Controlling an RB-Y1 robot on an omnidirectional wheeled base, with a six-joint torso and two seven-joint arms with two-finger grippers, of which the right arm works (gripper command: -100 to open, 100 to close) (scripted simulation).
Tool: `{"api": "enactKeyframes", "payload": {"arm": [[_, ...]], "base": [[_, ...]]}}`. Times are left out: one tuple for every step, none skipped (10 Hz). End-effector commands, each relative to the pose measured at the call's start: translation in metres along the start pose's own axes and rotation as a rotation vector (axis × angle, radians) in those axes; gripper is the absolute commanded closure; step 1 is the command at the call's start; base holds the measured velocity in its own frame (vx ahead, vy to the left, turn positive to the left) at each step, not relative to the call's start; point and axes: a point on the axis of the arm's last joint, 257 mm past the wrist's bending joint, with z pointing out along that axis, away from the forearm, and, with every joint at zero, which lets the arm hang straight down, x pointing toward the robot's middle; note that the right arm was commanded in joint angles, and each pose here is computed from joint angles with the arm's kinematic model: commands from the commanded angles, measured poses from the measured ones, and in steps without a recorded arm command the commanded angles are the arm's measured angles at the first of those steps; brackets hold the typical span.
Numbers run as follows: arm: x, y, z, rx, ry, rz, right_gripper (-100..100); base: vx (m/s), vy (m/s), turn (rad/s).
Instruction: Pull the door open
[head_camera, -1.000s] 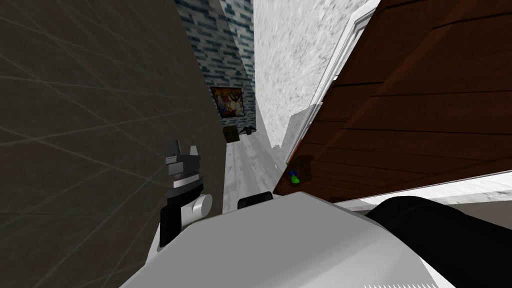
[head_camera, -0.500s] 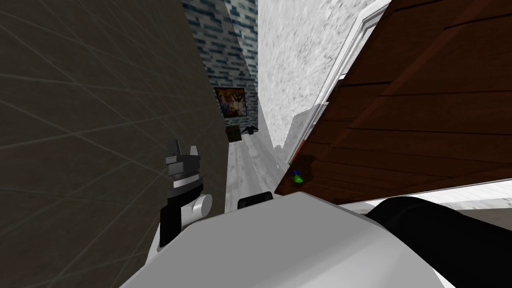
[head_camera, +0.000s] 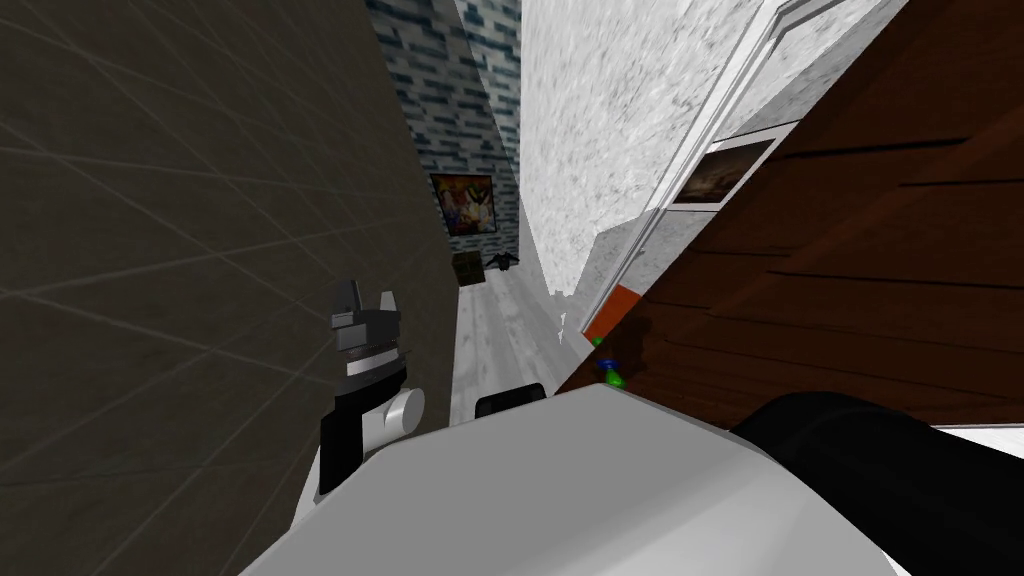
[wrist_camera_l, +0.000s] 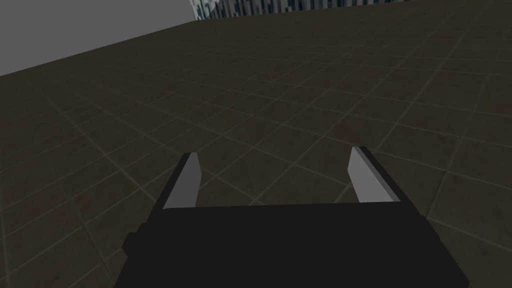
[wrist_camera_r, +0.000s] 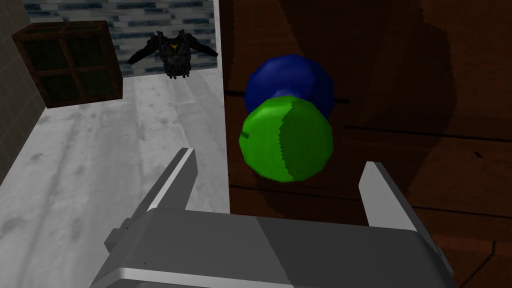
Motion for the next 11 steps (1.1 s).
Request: {"api": "enactKeyframes", "payload": {"arm": [[0.001, 0.014, 0.0151, -0.003, 0.000, 0.003, -100], [0.002, 0.020, 0.0224, -0.005, 0.002, 0.003, -100], [0.003, 0.012, 0.0160, -0.003, 0.004, 0.004, -100], [0.003, 0.012, 0.0160, -0.003, 0.004, 0.004, 100], [0.003, 0.012, 0.0160, -0.003, 0.004, 0.004, 100], [0.003, 0.012, 0.0160, -0.003, 0.004, 0.004, 100], [0.003, 0.012, 0.0160, -0.003, 0.004, 0.004, 100], [0.003, 0.012, 0.0160, -0.003, 0.004, 0.004, 100], [0.003, 0.012, 0.0160, -0.003, 0.004, 0.004, 100], [0.002, 0.009, 0.0148, 0.014, 0.002, 0.000, 100], [0.002, 0.007, 0.0138, 0.023, 0.002, -0.001, 100]], "base": [[0.169, -0.006, -0.014], [0.139, 0.015, -0.023], [0.060, 0.008, -0.002], [-0.006, -0.008, -0.006], [-0.024, -0.020, 0.003], [-0.019, -0.003, 0.017], [-0.011, 0.004, 0.002], [0.000, 0.000, 0.000], [0.000, 0.000, 0.000], [-0.098, 0.001, 0.151], [-0.178, -0.012, 0.165]]}}
